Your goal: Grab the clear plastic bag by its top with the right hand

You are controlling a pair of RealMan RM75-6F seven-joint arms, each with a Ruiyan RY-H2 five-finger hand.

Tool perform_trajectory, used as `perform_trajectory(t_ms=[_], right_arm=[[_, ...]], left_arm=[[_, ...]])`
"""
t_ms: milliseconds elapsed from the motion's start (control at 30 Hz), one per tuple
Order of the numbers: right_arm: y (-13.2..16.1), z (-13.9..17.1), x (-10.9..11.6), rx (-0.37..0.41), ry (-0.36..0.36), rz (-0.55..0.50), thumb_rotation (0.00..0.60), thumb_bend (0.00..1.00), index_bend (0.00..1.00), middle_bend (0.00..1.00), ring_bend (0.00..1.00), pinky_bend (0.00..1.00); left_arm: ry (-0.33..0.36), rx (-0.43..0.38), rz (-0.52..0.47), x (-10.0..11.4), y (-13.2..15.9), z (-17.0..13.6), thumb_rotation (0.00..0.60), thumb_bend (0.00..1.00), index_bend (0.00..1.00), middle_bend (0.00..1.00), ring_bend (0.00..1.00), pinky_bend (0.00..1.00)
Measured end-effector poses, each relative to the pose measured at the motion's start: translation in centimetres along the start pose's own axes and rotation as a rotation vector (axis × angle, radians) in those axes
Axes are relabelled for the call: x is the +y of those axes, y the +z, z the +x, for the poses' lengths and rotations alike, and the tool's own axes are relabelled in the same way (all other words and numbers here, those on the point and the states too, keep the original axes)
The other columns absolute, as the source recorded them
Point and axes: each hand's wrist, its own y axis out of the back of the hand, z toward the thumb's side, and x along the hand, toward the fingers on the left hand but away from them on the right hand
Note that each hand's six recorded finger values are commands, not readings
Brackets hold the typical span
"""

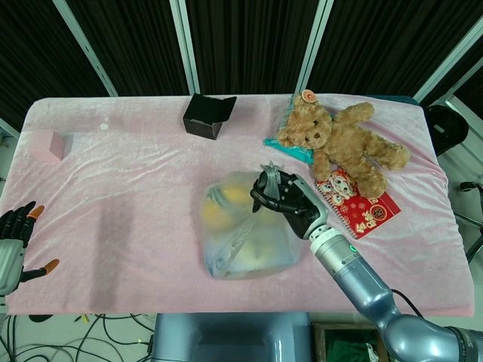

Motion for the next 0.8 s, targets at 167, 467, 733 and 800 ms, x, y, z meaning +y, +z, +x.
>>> perform_trajectory(t_ms=[167, 467, 733, 800], right_arm=[[1.2, -0.3, 0.4, 0.014, -0.031, 0.023, 0.6, 0.62, 0.97, 0.99, 0.98, 0.96], [1.7, -0.2, 1.5, -0.003, -0.083, 0.028, 0.6, 0.69, 1.0, 1.0, 1.0, 1.0], [4.3, -0.4, 0.0, 0.047, -0.049, 0.035, 0.6, 0.69, 1.0, 1.0, 1.0, 1.0], [5.4, -0.3, -0.8, 0.071, -0.037, 0.047, 0.6, 0.69, 1.0, 1.0, 1.0, 1.0]], left_arm=[[0.0, 0.0, 0.0, 0.0, 0.0, 0.0, 0.6, 0.0, 0.0, 0.0, 0.0, 0.0], [0.002, -0.001, 0.0, 0.0, 0.0, -0.1, 0.6, 0.0, 0.0, 0.0, 0.0, 0.0], [-0.002, 0.0, 0.002, 0.0, 0.0, 0.0, 0.6, 0.0, 0.0, 0.0, 0.0, 0.0], [-0.003, 0.001, 0.002, 0.0, 0.0, 0.0, 0.6, 0.0, 0.0, 0.0, 0.0, 0.0]])
